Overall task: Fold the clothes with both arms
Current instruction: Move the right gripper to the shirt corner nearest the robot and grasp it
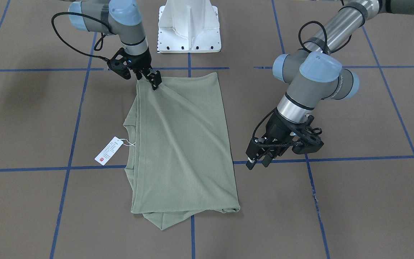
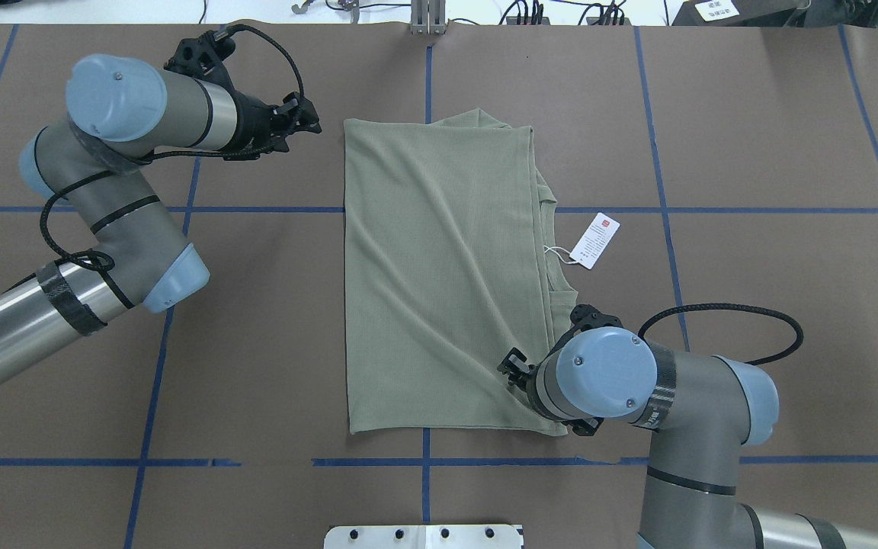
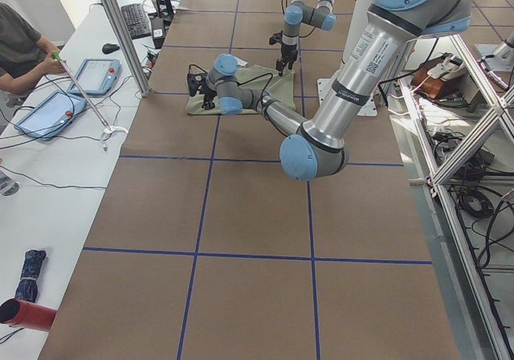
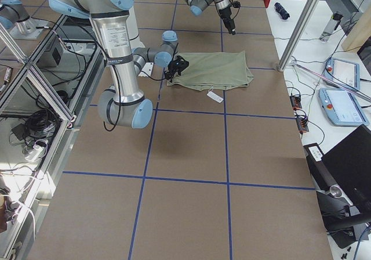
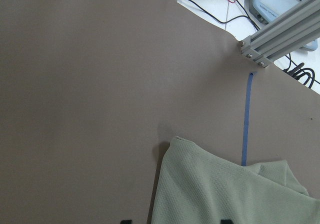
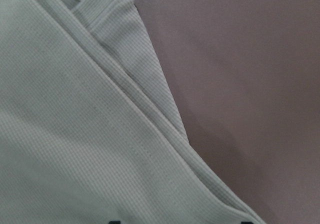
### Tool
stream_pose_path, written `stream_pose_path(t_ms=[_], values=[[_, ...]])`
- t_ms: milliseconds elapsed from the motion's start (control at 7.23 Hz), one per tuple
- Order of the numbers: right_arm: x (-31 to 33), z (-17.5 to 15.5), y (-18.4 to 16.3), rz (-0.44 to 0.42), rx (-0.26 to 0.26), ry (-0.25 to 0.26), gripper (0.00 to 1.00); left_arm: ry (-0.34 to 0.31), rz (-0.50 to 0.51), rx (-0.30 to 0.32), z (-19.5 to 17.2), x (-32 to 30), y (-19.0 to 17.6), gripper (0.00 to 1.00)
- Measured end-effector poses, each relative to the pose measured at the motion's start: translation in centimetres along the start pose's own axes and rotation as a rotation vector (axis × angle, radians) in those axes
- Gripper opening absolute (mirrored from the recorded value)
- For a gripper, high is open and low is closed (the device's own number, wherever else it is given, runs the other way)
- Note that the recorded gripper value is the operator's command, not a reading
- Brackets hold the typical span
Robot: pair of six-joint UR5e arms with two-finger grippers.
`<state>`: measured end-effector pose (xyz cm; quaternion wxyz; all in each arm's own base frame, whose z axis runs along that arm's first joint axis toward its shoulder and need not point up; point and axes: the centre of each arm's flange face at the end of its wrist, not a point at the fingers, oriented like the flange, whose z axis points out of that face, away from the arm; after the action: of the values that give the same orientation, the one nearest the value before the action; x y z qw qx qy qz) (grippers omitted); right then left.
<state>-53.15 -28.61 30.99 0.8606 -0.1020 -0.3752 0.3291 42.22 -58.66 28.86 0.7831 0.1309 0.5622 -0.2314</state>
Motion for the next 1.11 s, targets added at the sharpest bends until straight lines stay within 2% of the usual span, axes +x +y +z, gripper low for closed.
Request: stream_pose_path(t_ms=[138, 276, 415, 553, 691, 829, 1106], values=[[0.04, 0.24, -0.03, 0.001, 0.005, 0.002, 0.82, -0.002, -0.001, 0.000, -0.02, 0.02, 0.01, 0.67], [0.03, 0.43, -0.05, 0.001, 0.008, 0.005, 0.74, -0.002, -0.001, 0.000, -0.05, 0.04, 0.00, 0.67], [0.02, 0.51, -0.06, 0.001, 0.009, 0.006, 0.61, -0.002, -0.002, 0.001, -0.08, 0.05, -0.04, 0.66], [0.03, 0.63, -0.12, 0.002, 0.011, 0.008, 0.41, -0.002, -0.002, 0.001, -0.10, 0.05, -0.07, 0.66], [0.05, 0.76, -0.19, 0.004, 0.013, 0.010, 0.12, -0.006, -0.003, 0.001, -0.08, 0.03, -0.08, 0.66], [0.01, 0.88, -0.35, 0.013, 0.016, 0.012, 0.00, -0.011, -0.004, 0.001, -0.09, 0.04, -0.08, 0.66], [-0.25, 1.12, -0.95, 0.048, 0.025, 0.014, 0.00, -0.013, -0.005, 0.001, -0.22, 0.10, -0.10, 0.66]])
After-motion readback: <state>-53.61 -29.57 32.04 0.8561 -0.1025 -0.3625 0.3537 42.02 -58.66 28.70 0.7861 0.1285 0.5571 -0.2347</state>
